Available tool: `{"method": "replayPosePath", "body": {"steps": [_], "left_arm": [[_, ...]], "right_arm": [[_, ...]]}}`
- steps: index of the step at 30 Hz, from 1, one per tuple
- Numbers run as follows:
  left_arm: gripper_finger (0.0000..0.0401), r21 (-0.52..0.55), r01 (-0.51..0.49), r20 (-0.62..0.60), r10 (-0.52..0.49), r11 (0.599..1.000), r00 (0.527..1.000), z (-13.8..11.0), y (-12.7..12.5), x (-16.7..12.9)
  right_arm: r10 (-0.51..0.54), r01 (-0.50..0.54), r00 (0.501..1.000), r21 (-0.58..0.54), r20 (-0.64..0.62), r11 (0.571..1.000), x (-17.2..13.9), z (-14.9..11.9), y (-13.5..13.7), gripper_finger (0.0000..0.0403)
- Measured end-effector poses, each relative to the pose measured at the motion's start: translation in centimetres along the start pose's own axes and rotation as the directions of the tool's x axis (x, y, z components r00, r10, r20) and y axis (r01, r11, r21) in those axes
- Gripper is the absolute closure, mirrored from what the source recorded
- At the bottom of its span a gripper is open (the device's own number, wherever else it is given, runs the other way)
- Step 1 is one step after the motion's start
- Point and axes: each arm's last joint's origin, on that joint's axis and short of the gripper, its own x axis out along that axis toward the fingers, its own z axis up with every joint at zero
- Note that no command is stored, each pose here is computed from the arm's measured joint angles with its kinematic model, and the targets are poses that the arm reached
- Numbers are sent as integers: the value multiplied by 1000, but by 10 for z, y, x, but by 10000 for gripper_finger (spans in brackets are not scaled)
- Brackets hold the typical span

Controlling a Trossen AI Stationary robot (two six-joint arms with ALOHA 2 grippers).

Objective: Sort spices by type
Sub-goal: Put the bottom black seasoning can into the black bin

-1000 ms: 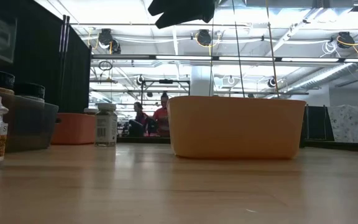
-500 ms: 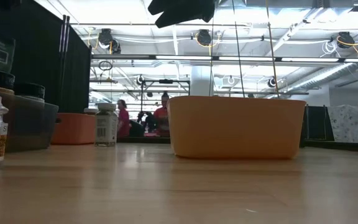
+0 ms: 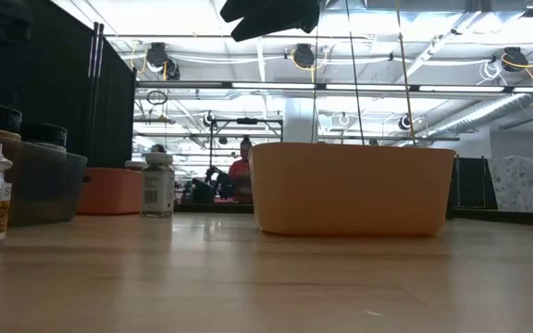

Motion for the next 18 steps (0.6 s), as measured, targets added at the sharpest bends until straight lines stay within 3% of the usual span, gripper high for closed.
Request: {"method": "replayPosePath", "body": {"steps": [18], "left_arm": [[264,15,-104,152,101,994,983,-13,-15,25]], "right_arm": [[1,-2,1000,1,22,1000,0,2,0,177]]}}
